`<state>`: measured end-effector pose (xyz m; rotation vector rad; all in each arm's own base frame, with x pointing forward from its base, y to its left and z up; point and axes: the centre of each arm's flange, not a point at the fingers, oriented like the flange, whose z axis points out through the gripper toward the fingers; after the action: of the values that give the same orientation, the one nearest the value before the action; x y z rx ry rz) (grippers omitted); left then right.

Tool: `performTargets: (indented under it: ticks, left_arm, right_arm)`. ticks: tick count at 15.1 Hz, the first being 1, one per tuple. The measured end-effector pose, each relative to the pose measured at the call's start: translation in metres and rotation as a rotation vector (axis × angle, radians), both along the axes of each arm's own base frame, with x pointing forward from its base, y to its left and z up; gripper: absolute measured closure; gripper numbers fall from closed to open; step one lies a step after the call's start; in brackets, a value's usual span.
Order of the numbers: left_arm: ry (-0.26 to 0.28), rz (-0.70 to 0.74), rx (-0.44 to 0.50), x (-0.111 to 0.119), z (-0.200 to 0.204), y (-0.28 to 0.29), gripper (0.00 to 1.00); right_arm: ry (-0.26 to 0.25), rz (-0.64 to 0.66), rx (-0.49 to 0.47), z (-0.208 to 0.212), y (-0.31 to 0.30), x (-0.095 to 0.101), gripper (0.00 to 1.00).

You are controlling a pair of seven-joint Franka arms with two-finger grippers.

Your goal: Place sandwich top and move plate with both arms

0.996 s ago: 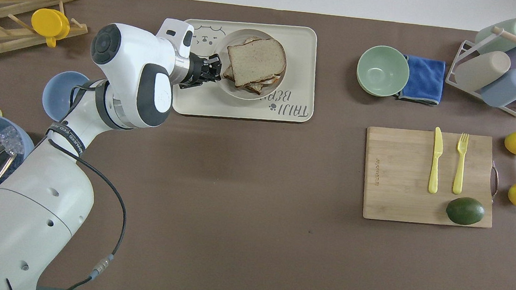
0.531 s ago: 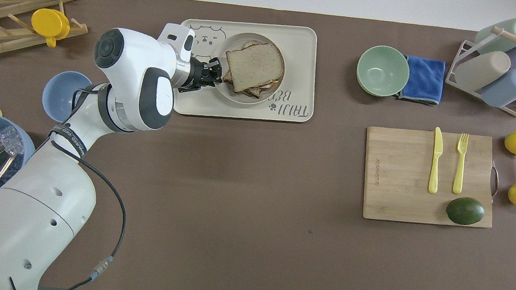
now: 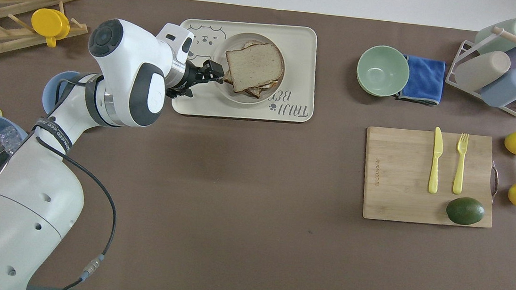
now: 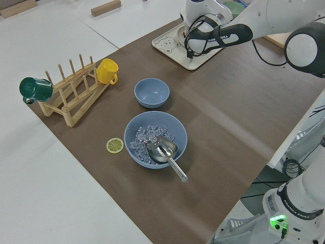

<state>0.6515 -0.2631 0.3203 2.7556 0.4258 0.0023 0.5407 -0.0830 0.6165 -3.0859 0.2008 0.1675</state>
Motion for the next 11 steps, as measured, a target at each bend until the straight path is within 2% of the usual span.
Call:
performTargets:
  ticks: [3,6,11]
  left_arm:
    - [0.005,-0.016,0.033,0.003,0.036,0.029,0.00]
    - [-0.007,-0.048,0.121,0.001,0.079,0.066,0.00]
    - [-0.012,-0.091,0.252,-0.010,0.126,0.099,0.00]
  right_arm:
    - [0.000,0.000,0.000,0.000,0.000,0.000,0.00]
    - [0.000,0.000,0.000,0.000,0.000,0.000,0.00]
    - [0.000,0.000,0.000,0.000,0.000,0.000,0.00]
